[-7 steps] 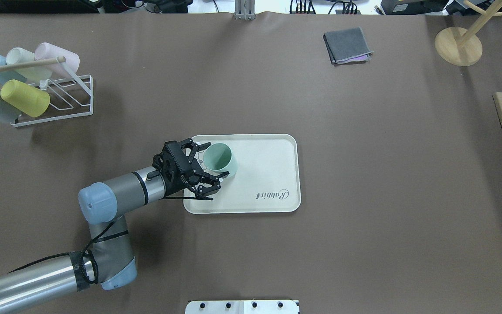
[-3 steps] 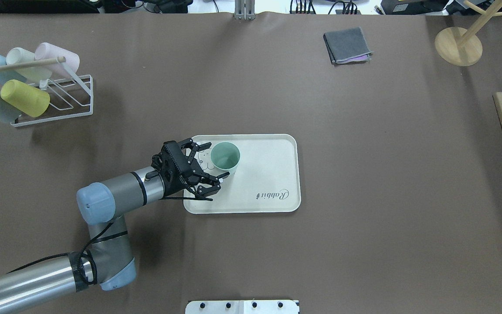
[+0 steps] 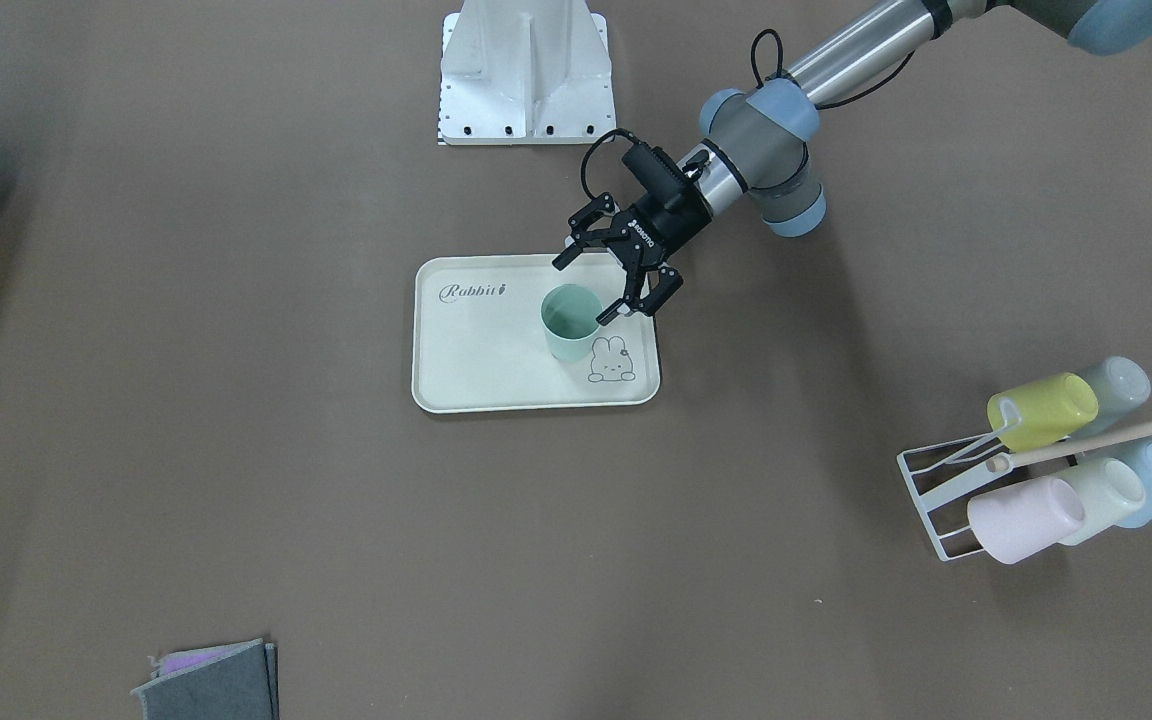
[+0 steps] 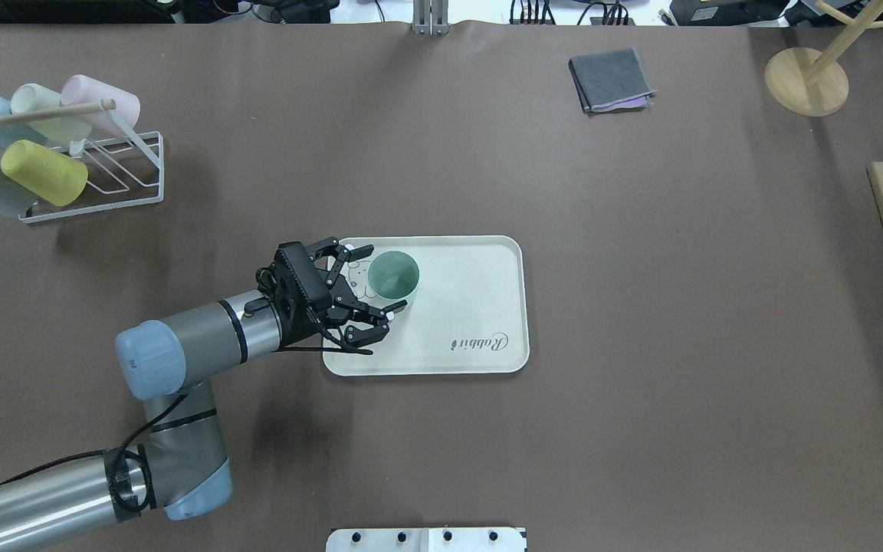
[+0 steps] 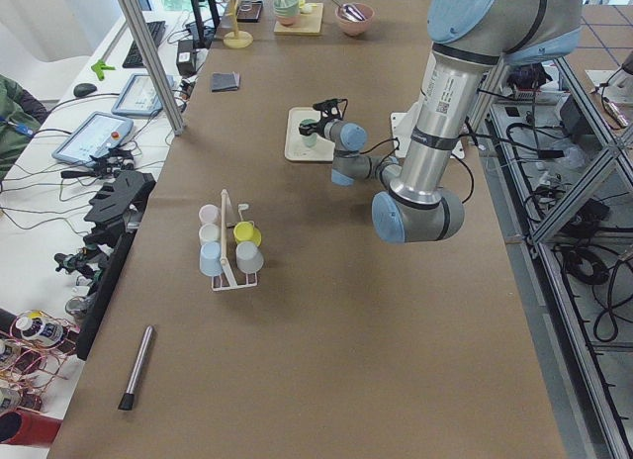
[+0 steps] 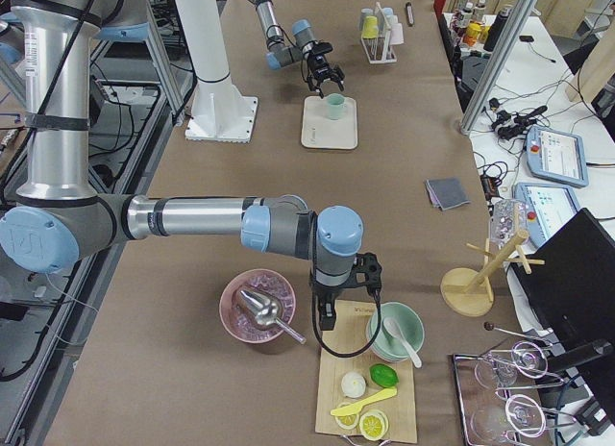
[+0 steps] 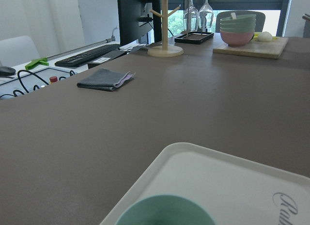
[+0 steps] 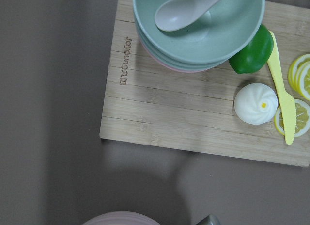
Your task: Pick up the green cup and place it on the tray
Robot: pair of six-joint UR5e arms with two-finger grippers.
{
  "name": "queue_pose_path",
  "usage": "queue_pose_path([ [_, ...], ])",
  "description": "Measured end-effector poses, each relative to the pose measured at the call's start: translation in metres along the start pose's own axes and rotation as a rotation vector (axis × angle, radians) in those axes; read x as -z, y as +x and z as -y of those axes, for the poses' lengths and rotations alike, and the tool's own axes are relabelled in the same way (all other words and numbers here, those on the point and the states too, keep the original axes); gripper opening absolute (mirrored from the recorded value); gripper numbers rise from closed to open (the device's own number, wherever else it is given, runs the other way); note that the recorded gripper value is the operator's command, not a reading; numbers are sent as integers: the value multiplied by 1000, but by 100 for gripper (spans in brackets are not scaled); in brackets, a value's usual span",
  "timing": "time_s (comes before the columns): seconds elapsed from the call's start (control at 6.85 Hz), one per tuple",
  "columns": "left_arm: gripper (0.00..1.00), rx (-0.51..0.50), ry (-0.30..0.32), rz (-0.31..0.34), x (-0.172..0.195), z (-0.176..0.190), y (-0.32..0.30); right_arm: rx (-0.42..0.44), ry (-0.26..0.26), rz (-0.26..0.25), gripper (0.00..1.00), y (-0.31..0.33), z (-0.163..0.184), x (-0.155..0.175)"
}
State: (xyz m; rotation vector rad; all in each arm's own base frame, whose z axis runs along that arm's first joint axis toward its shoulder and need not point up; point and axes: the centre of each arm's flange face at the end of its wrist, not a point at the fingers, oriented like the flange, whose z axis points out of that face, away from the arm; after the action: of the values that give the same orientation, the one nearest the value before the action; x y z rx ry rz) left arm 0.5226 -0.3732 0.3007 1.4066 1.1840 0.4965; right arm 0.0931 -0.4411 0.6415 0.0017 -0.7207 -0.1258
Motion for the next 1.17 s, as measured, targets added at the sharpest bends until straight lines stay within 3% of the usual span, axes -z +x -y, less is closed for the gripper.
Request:
queue_pose_path([
  [0.29,99,-19,-61,3,26,44,-20,3,3,0,100,-1,2,1],
  [0.44,99,-30,-135,38,30,59,-43,3,3,-1,100,-1,3,2],
  [0.88,99,-75,-444,239,51,106,-138,1,1,0,100,0,2,0],
  [1.17,99,-249,-660,372,98,135,-228,0,-2,0,100,1,0,-1],
])
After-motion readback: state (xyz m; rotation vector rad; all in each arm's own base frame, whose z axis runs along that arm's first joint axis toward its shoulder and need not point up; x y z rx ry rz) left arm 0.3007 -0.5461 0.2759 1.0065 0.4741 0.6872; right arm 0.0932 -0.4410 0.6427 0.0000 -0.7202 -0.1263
